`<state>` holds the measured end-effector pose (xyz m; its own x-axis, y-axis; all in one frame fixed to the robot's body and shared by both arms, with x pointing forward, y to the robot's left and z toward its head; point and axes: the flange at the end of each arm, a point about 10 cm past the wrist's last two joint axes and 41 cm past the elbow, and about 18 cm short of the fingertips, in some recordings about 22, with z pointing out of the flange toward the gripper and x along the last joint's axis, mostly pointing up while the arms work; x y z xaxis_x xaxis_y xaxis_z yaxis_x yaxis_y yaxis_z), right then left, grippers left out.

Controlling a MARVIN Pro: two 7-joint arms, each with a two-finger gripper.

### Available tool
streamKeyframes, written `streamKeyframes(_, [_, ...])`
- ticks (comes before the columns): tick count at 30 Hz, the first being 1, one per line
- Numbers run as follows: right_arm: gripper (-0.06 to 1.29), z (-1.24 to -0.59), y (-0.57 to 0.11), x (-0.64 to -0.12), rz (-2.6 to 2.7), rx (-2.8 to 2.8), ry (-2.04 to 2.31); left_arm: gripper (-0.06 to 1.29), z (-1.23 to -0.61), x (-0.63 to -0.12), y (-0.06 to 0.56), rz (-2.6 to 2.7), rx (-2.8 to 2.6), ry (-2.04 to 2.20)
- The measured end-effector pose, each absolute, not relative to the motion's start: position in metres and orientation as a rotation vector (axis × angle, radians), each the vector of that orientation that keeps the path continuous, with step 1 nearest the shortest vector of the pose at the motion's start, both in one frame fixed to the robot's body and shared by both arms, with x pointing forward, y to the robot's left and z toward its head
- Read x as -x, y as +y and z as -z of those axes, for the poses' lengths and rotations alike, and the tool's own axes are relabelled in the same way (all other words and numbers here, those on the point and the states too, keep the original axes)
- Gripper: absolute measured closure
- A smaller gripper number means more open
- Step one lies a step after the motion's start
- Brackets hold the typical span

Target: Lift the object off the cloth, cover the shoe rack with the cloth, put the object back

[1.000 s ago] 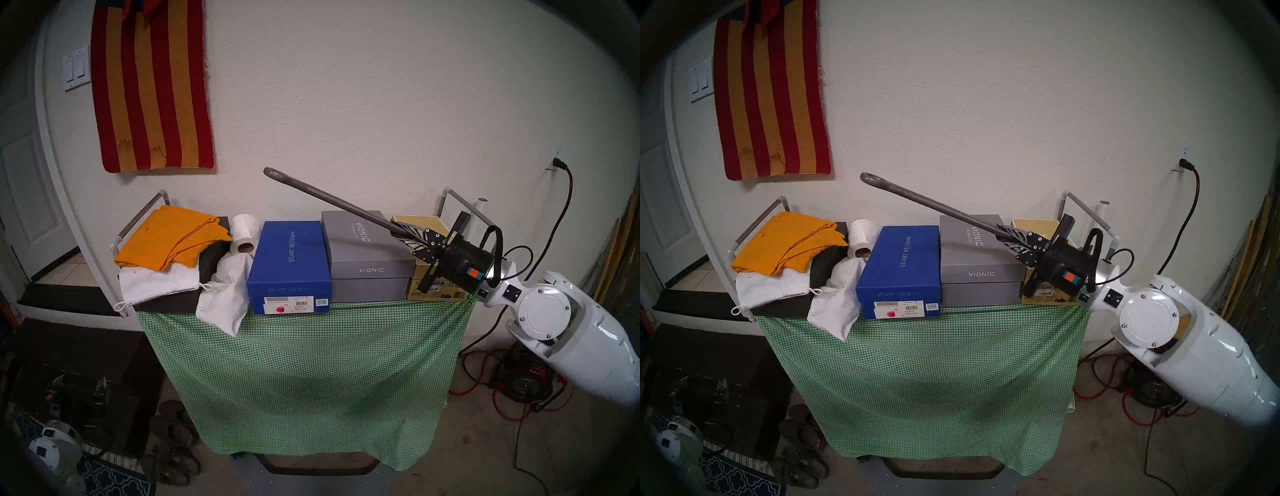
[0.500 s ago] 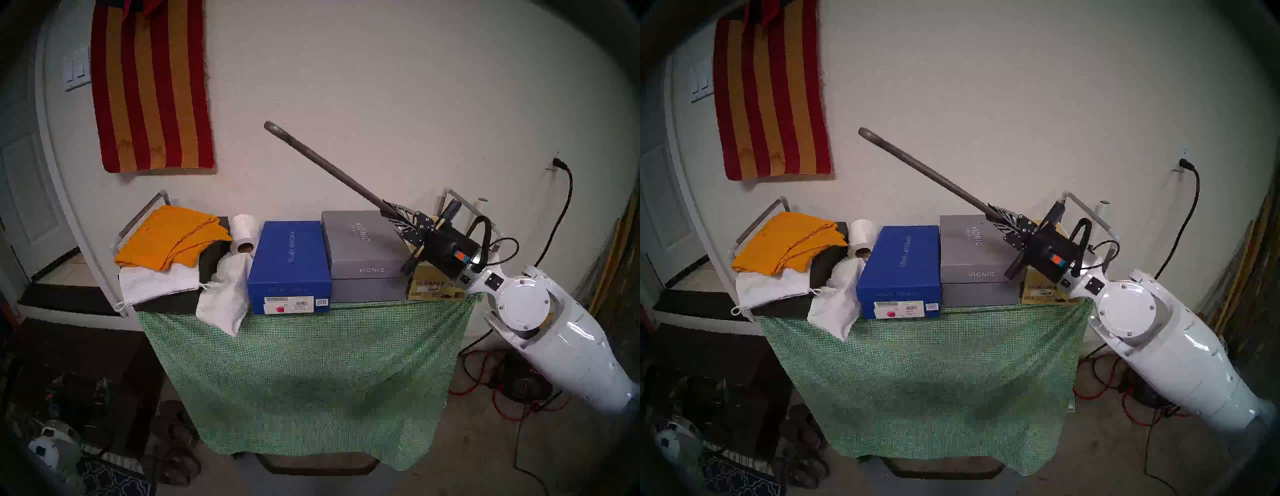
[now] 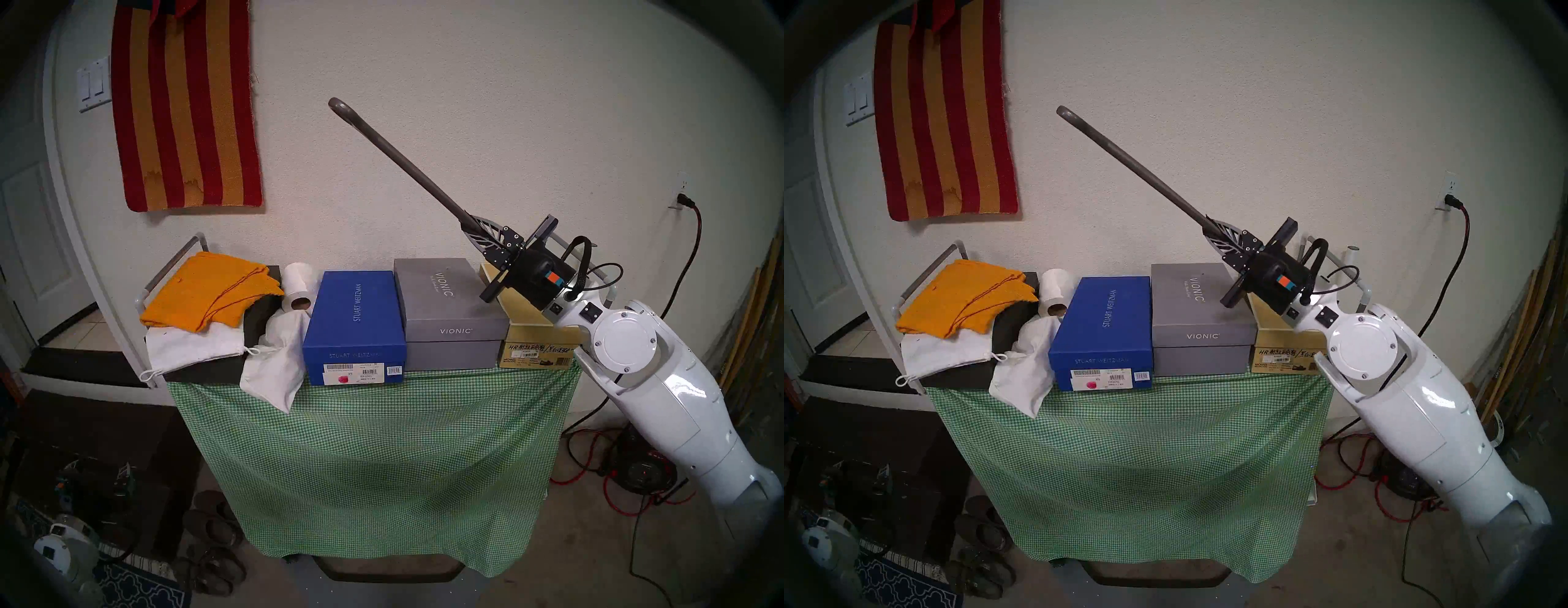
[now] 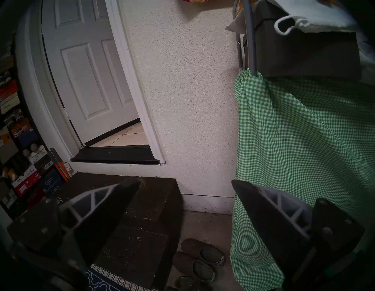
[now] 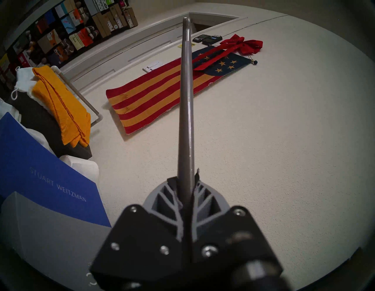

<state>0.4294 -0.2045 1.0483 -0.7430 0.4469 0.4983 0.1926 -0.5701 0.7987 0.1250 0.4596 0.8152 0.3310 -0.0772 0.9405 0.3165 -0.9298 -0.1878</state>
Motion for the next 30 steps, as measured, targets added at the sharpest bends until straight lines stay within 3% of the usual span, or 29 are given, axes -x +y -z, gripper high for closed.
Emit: streamKeyframes(30, [1.20, -1.103, -0.185, -0.483, -2.166, -1.088, 1.625, -0.03, -0.816, -0.123, 0.460, 1.621, 2.279, -0.211])
